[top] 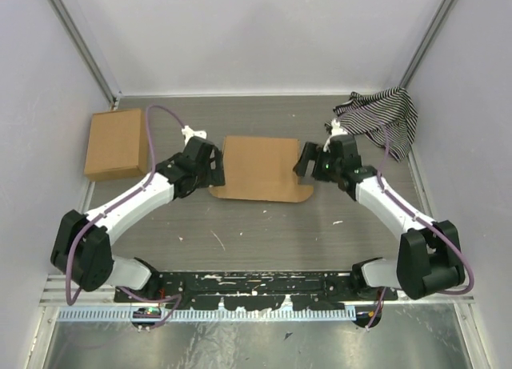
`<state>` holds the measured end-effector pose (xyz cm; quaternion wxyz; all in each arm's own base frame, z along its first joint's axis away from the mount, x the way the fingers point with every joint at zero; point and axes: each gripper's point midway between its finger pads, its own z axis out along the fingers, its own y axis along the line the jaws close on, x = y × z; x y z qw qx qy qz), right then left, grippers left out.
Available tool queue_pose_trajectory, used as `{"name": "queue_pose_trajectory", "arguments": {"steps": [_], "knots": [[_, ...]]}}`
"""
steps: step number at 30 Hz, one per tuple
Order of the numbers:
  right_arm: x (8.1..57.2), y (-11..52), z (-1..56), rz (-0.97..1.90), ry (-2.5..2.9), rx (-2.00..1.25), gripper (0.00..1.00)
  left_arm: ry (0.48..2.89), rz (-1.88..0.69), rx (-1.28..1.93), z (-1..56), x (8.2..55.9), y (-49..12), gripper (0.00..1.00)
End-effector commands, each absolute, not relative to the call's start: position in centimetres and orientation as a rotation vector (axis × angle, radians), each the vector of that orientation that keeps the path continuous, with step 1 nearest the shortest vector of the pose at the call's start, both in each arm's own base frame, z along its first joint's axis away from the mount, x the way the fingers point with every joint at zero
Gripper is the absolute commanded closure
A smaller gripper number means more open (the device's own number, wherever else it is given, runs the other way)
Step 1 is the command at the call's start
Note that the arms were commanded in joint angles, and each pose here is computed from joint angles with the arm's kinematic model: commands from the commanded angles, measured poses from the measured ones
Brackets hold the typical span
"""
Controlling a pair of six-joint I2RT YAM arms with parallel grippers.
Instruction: Fold the paper box
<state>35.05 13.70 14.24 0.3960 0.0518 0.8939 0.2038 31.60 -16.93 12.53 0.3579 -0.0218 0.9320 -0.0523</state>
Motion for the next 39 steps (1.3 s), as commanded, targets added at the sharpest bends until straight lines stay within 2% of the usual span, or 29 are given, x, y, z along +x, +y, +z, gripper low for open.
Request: {"name": "queue_pose_trajectory", "arguments": {"steps": [1, 6, 11, 24, 39], "knots": [[32.4, 15.1, 12.9, 0.662, 2.225, 0.076, 0.01, 2.289, -0.282, -0.090, 13.0, 31.8, -17.8, 0.00], [31.6, 14.5, 12.1, 0.644, 2.192, 0.095, 0.00, 2.160, -0.383, -0.110, 14.0, 32.1, -18.3, 0.01], [31.3, 14.9, 12.2, 0.676, 2.176, 0.076, 0.00, 2.133, -0.432, -0.102, 14.0, 32.7, -19.2, 0.02], [30.2, 16.1, 11.4, 0.721, 2.220, -0.016, 0.00, 2.302, -0.402, -0.046, 8.8, 32.4, -20.3, 0.00], [29.2, 17.3, 9.5, 0.638, 2.278, -0.124, 0.06, 2.378, -0.422, -0.025, 6.0, 31.0, -20.5, 0.06]]}}
